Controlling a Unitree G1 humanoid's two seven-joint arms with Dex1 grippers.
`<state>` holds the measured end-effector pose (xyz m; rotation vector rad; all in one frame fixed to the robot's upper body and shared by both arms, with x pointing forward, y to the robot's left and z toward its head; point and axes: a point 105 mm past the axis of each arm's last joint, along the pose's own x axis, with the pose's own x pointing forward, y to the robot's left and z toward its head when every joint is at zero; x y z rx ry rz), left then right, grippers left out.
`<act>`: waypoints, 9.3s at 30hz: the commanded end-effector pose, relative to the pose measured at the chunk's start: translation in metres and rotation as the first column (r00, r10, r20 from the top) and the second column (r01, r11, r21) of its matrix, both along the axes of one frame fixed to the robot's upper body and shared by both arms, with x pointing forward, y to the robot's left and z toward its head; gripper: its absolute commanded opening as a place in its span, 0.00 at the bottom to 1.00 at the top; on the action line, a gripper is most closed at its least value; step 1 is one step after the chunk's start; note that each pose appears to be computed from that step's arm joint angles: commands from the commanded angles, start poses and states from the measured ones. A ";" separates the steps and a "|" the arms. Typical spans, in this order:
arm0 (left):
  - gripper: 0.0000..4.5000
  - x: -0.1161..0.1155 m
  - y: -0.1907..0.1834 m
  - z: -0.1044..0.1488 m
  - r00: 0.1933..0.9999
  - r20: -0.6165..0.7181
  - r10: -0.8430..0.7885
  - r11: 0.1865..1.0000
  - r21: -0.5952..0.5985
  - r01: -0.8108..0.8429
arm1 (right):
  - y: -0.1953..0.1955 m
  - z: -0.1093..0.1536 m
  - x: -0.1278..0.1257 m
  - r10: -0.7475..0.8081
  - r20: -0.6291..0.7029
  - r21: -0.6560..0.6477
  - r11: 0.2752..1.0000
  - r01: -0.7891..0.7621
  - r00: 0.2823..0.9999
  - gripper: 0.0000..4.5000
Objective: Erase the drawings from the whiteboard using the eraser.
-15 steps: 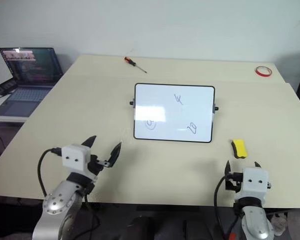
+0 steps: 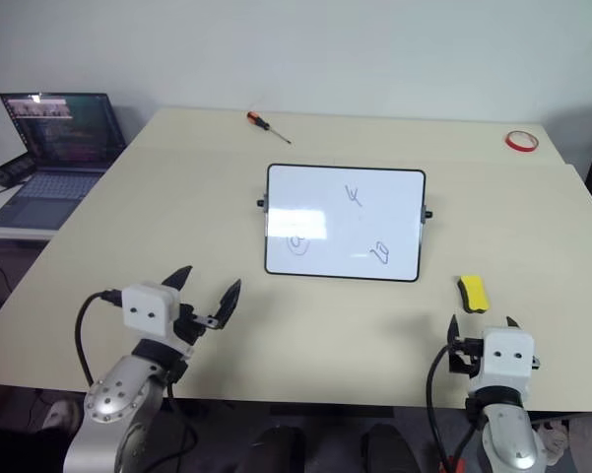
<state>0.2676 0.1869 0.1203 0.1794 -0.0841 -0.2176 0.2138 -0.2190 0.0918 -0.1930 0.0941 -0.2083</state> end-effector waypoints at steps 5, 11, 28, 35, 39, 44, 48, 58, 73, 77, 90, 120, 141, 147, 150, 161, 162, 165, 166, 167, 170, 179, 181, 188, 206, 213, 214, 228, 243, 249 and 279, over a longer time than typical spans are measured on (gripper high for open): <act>1.00 0.003 -0.007 0.015 0.998 0.061 -0.021 1.000 -0.004 0.021 | 0.002 0.011 0.002 0.021 0.045 -0.005 1.000 -0.021 0.999 1.00; 1.00 0.008 -0.005 0.018 0.997 0.069 -0.029 1.000 0.004 0.029 | 0.001 0.011 0.001 0.006 0.049 -0.002 1.000 -0.006 0.999 1.00; 1.00 0.020 -0.148 0.034 0.483 -0.001 -0.876 0.482 0.058 0.874 | -0.008 0.013 0.034 0.074 0.019 0.003 0.997 -0.075 0.997 1.00; 1.00 0.029 -0.178 0.032 0.281 -0.059 -0.958 0.271 0.133 0.953 | -0.018 0.010 0.056 0.049 -0.028 0.032 0.998 -0.048 0.998 1.00; 1.00 0.034 -0.192 0.036 0.275 -0.023 -0.961 0.267 0.166 0.949 | -0.018 0.006 0.065 0.055 -0.052 0.060 0.997 -0.051 0.997 1.00; 1.00 0.034 -0.202 0.041 0.265 0.011 -0.964 0.263 0.169 0.950 | -0.021 -0.001 0.072 0.043 -0.079 0.100 0.994 -0.035 0.996 1.00; 1.00 0.032 -0.200 0.041 0.265 0.013 -0.964 0.264 0.167 0.950 | -0.023 -0.003 0.078 0.034 -0.082 0.130 0.991 -0.023 0.996 1.00; 1.00 0.029 -0.196 0.041 0.280 0.016 -0.960 0.279 0.151 0.948 | -0.032 0.000 0.093 0.000 -0.060 0.186 0.983 0.011 0.998 1.00; 1.00 0.033 -0.196 0.044 0.285 0.021 -0.958 0.285 0.152 0.946 | -0.034 -0.007 0.095 -0.039 -0.084 0.315 0.947 0.063 0.996 0.91; 1.00 0.034 -0.197 0.045 0.286 0.023 -0.958 0.286 0.152 0.946 | -0.034 -0.006 0.096 -0.035 -0.079 0.321 0.945 0.059 0.996 0.63; 1.00 0.034 -0.195 0.047 0.315 0.037 -0.948 0.317 0.147 0.937 | -0.036 0.004 0.099 -0.045 -0.045 0.290 0.955 0.056 0.998 0.30; 1.00 0.094 -0.110 0.022 0.909 0.112 -0.402 0.909 0.168 0.382 | 0.121 0.119 0.198 0.440 0.412 -0.003 0.876 -0.482 0.798 0.30; 1.00 0.102 -0.112 0.030 0.908 0.134 -0.397 0.911 0.180 0.372 | 0.166 0.093 0.227 0.576 0.204 -0.180 0.817 -0.547 0.792 0.30; 1.00 0.102 -0.117 0.030 0.904 0.138 -0.404 0.908 0.179 0.379 | 0.173 0.096 0.227 0.593 0.190 -0.196 0.804 -0.562 0.783 0.30; 1.00 0.100 -0.116 0.028 0.905 0.132 -0.405 0.907 0.178 0.381 | 0.169 0.085 0.225 0.605 0.137 -0.198 0.793 -0.577 0.784 0.30; 1.00 0.092 -0.107 0.020 0.919 0.117 -0.376 0.919 0.174 0.354 | 0.120 0.041 0.197 0.566 -0.041 -0.209 0.801 -0.561 0.824 0.30; 1.00 0.091 -0.107 0.020 0.919 0.116 -0.376 0.919 0.174 0.354 | 0.114 0.038 0.193 0.560 -0.052 -0.208 0.804 -0.557 0.827 0.30; 1.00 0.089 -0.108 0.019 0.919 0.115 -0.378 0.919 0.172 0.356 | 0.101 0.031 0.182 0.542 -0.081 -0.198 0.814 -0.547 0.836 0.30; 1.00 0.088 -0.108 0.018 0.919 0.114 -0.379 0.918 0.170 0.357 | 0.098 0.029 0.178 0.539 -0.085 -0.196 0.815 -0.545 0.838 0.30; 1.00 0.088 -0.109 0.018 0.918 0.113 -0.381 0.918 0.170 0.360 | 0.096 0.029 0.176 0.538 -0.085 -0.196 0.816 -0.544 0.839 0.30; 1.00 0.088 -0.111 0.017 0.916 0.110 -0.385 0.916 0.168 0.364 | 0.094 0.034 0.174 0.536 -0.062 -0.189 0.822 -0.537 0.842 0.30; 1.00 0.068 -0.099 0.023 0.902 0.113 -0.417 0.904 0.158 0.398 | 0.100 0.092 0.146 0.600 0.206 -0.128 0.799 -0.587 0.773 0.30; 1.00 0.058 -0.092 0.023 0.900 0.102 -0.423 0.900 0.161 0.404 | 0.097 0.093 0.131 0.609 0.207 -0.126 0.793 -0.596 0.766 0.30; 1.00 0.030 -0.075 0.015 0.897 0.081 -0.434 0.896 0.144 0.420 | 0.072 0.074 0.080 0.600 0.149 -0.157 0.799 -0.581 0.786 0.30; 1.00 0.016 -0.065 0.009 0.926 0.096 -0.364 0.931 0.078 0.358 | 0.028 0.005 0.030 0.470 0.052 -0.188 0.871 -0.454 0.881 0.30; 1.00 0.021 -0.091 0.007 0.846 0.055 -0.530 0.848 0.051 0.528 | 0.045 0.024 0.062 0.499 0.130 -0.189 0.861 -0.472 0.857 0.30; 1.00 0.021 -0.095 0.006 0.824 0.047 -0.564 0.826 0.049 0.562 | 0.050 0.027 0.067 0.507 0.143 -0.186 0.857 -0.480 0.850 0.30; 1.00 0.031 -0.105 -0.010 0.740 -0.004 -0.672 0.735 0.119 0.668 | 0.122 0.054 0.139 0.701 0.170 -0.271 0.709 -0.651 0.693 0.30; 1.00 0.032 -0.103 0.001 0.765 0.056 -0.642 0.764 0.125 0.632 | 0.099 0.017 0.172 0.650 -0.127 -0.332 0.684 -0.650 0.749 0.30; 1.00 0.033 -0.104 0.002 0.766 0.059 -0.640 0.766 0.121 0.631 | 0.075 0.000 0.141 0.618 -0.235 -0.312 0.683 -0.661 0.750 0.30; 1.00 0.031 -0.112 0.004 0.743 0.058 -0.667 0.744 0.117 0.658 | 0.090 0.010 0.160 0.598 -0.209 -0.397 0.671 -0.626 0.774 0.30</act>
